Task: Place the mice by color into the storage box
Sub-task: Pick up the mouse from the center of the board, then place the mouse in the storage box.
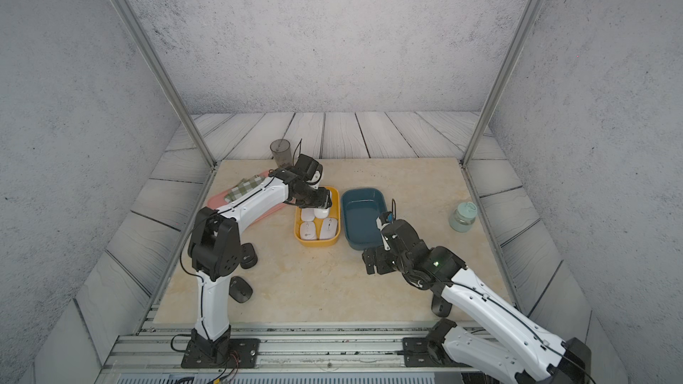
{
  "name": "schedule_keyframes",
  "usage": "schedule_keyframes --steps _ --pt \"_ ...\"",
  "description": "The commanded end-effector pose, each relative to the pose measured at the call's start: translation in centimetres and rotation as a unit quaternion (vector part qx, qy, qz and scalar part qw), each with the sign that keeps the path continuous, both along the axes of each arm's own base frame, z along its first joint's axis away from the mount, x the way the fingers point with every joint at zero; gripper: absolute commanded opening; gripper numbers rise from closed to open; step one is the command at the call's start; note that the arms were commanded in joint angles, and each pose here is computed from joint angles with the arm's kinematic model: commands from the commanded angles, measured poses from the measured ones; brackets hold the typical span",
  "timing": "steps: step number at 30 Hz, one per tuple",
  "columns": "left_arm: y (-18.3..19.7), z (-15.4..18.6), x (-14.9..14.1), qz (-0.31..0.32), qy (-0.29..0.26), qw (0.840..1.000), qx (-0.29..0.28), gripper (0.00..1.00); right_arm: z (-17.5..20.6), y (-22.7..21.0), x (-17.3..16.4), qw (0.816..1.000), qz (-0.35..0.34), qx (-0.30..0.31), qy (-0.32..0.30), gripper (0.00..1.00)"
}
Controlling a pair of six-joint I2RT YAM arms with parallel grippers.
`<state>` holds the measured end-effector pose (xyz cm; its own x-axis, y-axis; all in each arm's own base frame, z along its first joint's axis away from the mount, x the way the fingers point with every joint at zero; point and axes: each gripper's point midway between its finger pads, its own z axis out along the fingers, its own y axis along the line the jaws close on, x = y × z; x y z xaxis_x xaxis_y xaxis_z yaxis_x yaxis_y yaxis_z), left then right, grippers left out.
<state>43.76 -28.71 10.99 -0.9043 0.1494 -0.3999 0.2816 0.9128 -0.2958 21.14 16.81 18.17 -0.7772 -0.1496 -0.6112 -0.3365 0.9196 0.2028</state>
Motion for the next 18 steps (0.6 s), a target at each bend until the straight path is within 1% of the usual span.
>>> schedule_keyframes --steps 1,10,18 --pt "-0.9 0.1 1.8 -0.005 -0.021 1.000 -0.010 0.49 -0.4 -0.5 0.2 1.000 -0.009 -0.009 -0.001 0.99" --pt "-1.0 -2.4 4.4 0.022 -0.043 0.999 0.007 0.49 -0.9 0.3 0.0 1.000 -0.002 0.022 0.000 0.99" --pt "-0.4 -3.9 5.4 0.054 -0.054 0.997 0.016 0.49 -1.1 0.8 -0.2 0.999 0.006 0.041 0.000 0.99"
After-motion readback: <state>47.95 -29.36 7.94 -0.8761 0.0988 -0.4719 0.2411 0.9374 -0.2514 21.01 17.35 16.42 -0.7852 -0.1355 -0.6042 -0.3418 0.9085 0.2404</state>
